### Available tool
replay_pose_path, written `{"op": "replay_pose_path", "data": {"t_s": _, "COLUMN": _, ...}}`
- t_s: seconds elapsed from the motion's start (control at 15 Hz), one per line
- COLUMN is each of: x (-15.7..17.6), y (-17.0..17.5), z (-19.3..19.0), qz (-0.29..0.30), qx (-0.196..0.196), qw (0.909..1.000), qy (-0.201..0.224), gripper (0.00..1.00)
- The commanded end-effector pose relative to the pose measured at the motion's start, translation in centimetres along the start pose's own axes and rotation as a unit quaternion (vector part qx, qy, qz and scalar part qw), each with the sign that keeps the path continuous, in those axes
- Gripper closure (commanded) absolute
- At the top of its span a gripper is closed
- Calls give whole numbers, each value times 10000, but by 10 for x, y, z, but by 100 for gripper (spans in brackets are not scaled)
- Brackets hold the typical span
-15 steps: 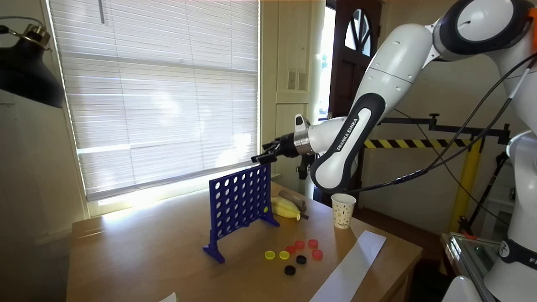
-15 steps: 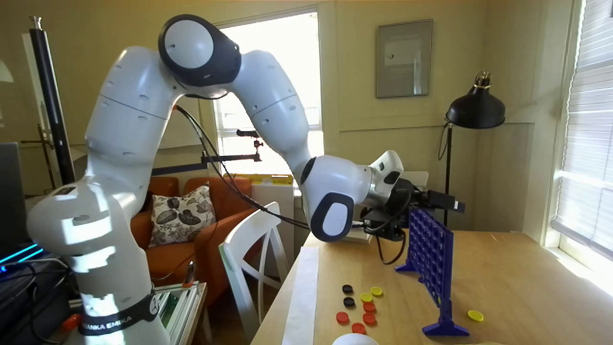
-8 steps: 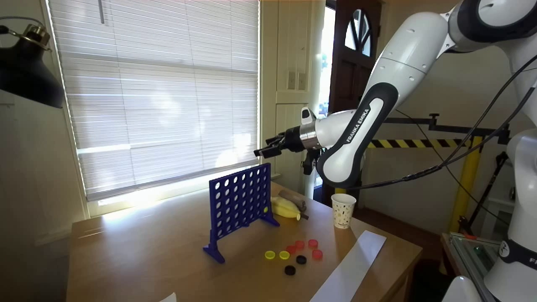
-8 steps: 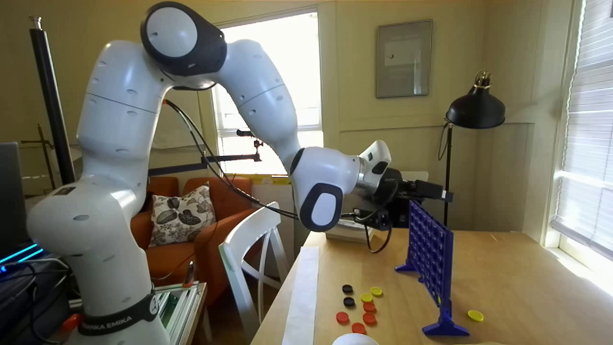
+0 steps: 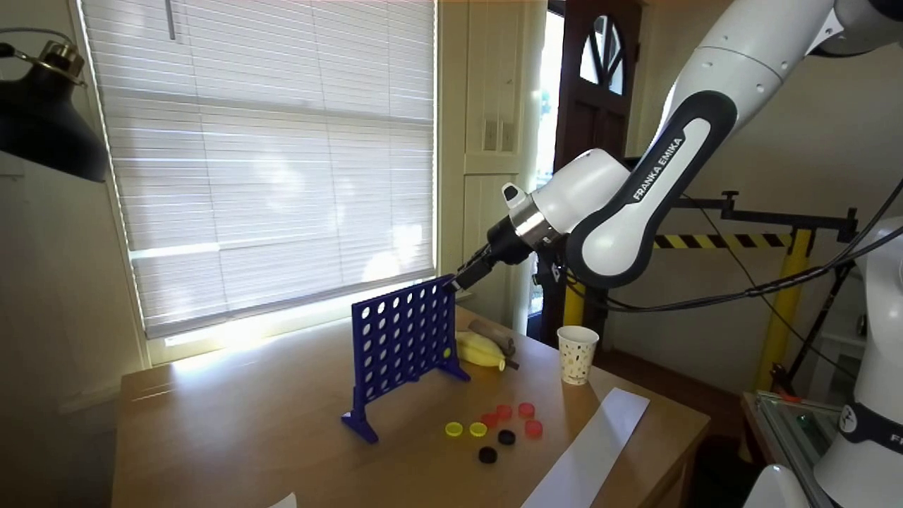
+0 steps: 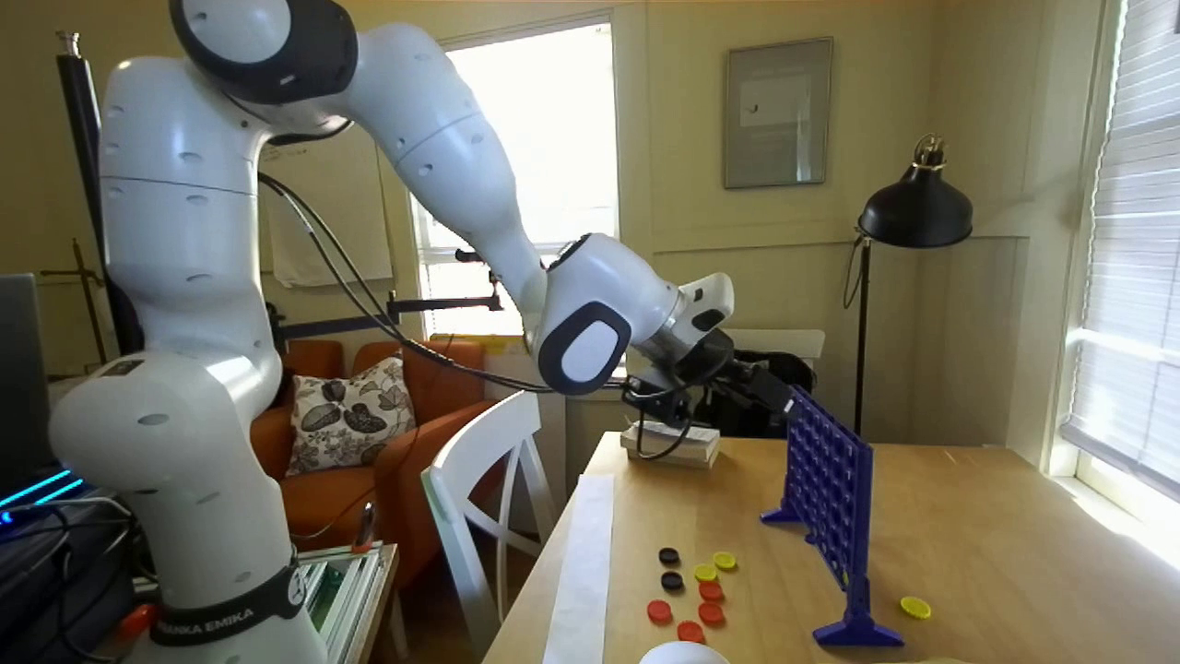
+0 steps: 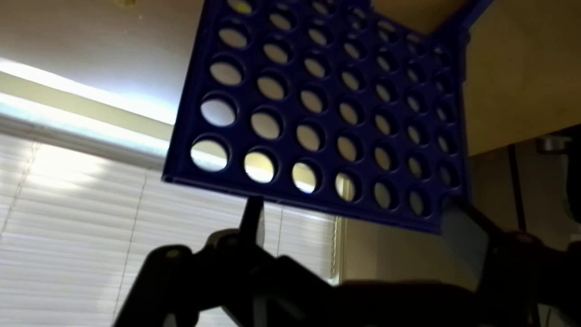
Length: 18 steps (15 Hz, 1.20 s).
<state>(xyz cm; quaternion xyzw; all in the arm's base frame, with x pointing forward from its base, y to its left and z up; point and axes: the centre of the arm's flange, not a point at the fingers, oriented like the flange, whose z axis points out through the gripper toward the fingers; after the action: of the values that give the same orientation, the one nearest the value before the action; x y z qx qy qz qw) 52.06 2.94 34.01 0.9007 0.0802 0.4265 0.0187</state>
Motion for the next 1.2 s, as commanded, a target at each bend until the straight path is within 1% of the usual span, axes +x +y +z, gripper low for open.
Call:
{"op": "replay_pose_path", "data": {"t_s": 0.0, "x": -6, "y": -3, "z": -6, "qz": 74, "qx": 529, "qw": 9956, "qy": -773, "gripper": 0}}
{"op": "replay_pose_path", "data": {"t_s": 0.27, "x": -23, "y": -35, "z": 14, "qz": 85, "qx": 941, "qw": 9837, "qy": -1529, "gripper": 0}}
{"op": "replay_pose_path", "data": {"t_s": 0.4, "x": -35, "y": -48, "z": 25, "qz": 55, "qx": 1021, "qw": 9772, "qy": -1862, "gripper": 0}}
{"op": "replay_pose_path", "data": {"t_s": 0.47, "x": -40, "y": -48, "z": 30, "qz": 98, "qx": 1067, "qw": 9735, "qy": -2019, "gripper": 0}}
{"op": "replay_pose_path", "data": {"t_s": 0.6, "x": -48, "y": -41, "z": 39, "qz": 175, "qx": 1009, "qw": 9673, "qy": -2321, "gripper": 0}}
{"op": "replay_pose_path", "data": {"t_s": 0.73, "x": -51, "y": -23, "z": 47, "qz": 211, "qx": 961, "qw": 9612, "qy": -2578, "gripper": 0}}
{"op": "replay_pose_path", "data": {"t_s": 0.93, "x": -53, "y": 2, "z": 57, "qz": 128, "qx": 904, "qw": 9551, "qy": -2817, "gripper": 0}}
{"op": "replay_pose_path", "data": {"t_s": 1.13, "x": -55, "y": 16, "z": 62, "qz": 41, "qx": 883, "qw": 9500, "qy": -2994, "gripper": 0}}
